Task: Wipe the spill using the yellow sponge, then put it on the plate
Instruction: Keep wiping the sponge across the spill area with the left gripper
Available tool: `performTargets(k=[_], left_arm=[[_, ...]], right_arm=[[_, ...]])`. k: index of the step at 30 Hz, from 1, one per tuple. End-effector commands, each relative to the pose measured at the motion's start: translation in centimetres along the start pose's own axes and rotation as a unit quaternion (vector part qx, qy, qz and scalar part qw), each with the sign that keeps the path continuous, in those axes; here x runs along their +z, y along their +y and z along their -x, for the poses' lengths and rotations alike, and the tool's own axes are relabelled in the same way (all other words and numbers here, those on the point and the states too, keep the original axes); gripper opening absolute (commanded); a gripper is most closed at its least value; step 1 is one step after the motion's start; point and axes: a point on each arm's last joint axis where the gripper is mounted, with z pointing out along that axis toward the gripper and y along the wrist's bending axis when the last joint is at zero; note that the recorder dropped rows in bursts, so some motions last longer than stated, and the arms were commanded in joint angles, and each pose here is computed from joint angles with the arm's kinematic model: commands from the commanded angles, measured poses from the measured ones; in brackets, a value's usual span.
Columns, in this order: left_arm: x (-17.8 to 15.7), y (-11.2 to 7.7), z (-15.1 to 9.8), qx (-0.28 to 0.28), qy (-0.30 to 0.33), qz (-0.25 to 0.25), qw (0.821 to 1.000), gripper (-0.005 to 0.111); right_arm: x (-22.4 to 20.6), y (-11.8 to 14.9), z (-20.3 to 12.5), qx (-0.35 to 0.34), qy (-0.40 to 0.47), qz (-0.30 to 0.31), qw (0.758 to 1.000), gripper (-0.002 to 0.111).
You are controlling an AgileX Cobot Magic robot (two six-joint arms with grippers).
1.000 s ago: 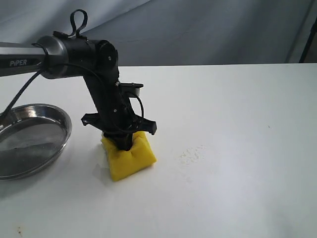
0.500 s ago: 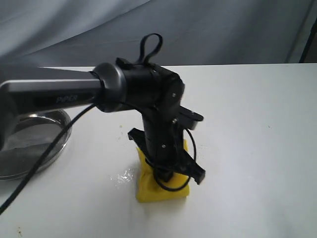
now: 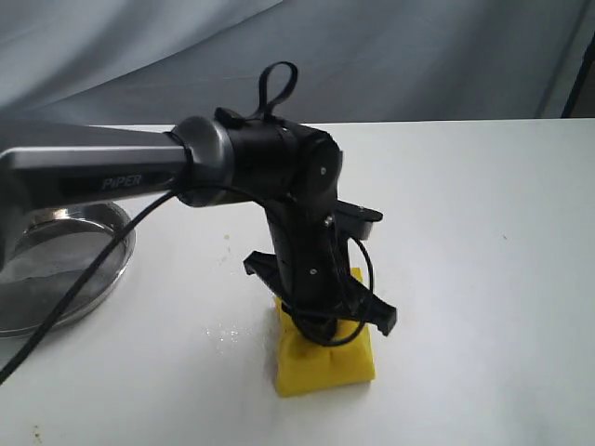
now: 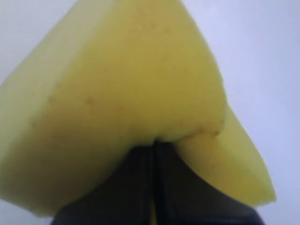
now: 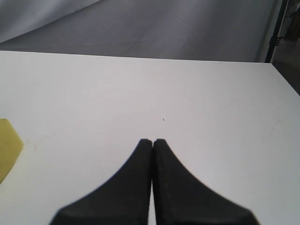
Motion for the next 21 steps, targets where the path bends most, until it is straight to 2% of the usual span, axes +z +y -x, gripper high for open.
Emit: performTargets(k=[1, 7, 11, 14, 16, 21], left_arm=[[-0.1, 5.3, 0.7, -0.056, 0.001, 0.019, 0.998, 0.0], [-1.1, 10.8, 0.8, -0.132, -0.003, 0.016, 0.991, 0.0], [-1.4, 12.4, 0.4, -0.152, 0.01, 0.015, 0.988, 0.0], [-1.3, 12.3, 0.2, -0.151, 0.025, 0.015, 0.988, 0.0], [-1.2, 11.2, 0.0, -0.141, 0.039, 0.014, 0.989, 0.0], [-0.5, 7.0, -0.5, -0.091, 0.072, 0.018, 0.993, 0.0]], right_arm=[[0.0, 0.0, -0.1, 0.006, -0.002, 0.001, 1.0, 0.0], [0.0, 0.0, -0.1, 0.005, -0.002, 0.001, 1.0, 0.0], [0.0, 0.0, -0.1, 0.005, -0.002, 0.001, 1.0, 0.0], [0.0, 0.0, -0.1, 0.005, -0.002, 0.001, 1.0, 0.0], [0.0, 0.0, -0.1, 0.005, -0.002, 0.001, 1.0, 0.0], [0.0, 0.0, -0.1, 0.005, -0.002, 0.001, 1.0, 0.0]])
